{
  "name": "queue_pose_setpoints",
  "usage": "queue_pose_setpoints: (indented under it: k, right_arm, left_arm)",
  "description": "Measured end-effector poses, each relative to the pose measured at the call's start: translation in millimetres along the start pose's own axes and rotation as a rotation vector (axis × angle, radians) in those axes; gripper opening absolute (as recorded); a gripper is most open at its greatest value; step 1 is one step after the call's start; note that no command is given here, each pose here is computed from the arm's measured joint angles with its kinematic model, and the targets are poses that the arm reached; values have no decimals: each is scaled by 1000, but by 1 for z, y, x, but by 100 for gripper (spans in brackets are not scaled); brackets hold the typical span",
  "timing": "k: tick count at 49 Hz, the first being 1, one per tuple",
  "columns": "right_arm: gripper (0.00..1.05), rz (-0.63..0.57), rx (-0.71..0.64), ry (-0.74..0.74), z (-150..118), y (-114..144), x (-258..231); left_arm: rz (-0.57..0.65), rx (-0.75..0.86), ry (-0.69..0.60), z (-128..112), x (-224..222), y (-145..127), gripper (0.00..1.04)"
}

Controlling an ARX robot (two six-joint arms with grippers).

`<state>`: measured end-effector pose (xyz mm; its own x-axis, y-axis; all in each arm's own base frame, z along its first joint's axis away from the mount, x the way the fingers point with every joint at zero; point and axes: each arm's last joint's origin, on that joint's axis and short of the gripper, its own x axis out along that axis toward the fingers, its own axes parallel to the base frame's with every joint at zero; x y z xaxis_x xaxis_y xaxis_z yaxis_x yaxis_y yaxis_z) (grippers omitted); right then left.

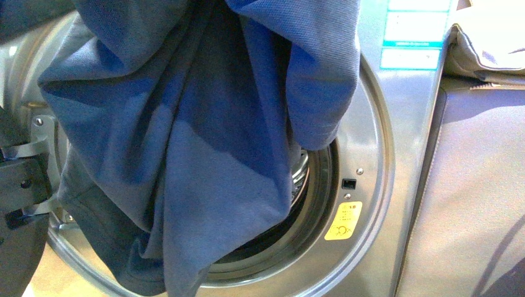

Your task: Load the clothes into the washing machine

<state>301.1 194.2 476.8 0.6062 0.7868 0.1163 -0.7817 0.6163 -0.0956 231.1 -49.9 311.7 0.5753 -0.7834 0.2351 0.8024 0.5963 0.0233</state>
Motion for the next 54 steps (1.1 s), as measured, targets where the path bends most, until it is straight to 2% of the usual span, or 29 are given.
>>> queue_pose_setpoints:
  k: [17,26,39,54]
  right_arm:
    - [9,0,0,0,0,0,0]
    - [9,-1,0,0,0,0,0]
    - [9,-3,0,0,0,0,0]
    - [9,-4,0,0,0,0,0]
  left_arm:
    - [1,-55,-42,0,29,-22,98]
    - [46,-59,-56,-2,47,-27,98]
    - [153,-59,-114,-4,82,-31,98]
    - [386,-29,-156,-6,117,-40,98]
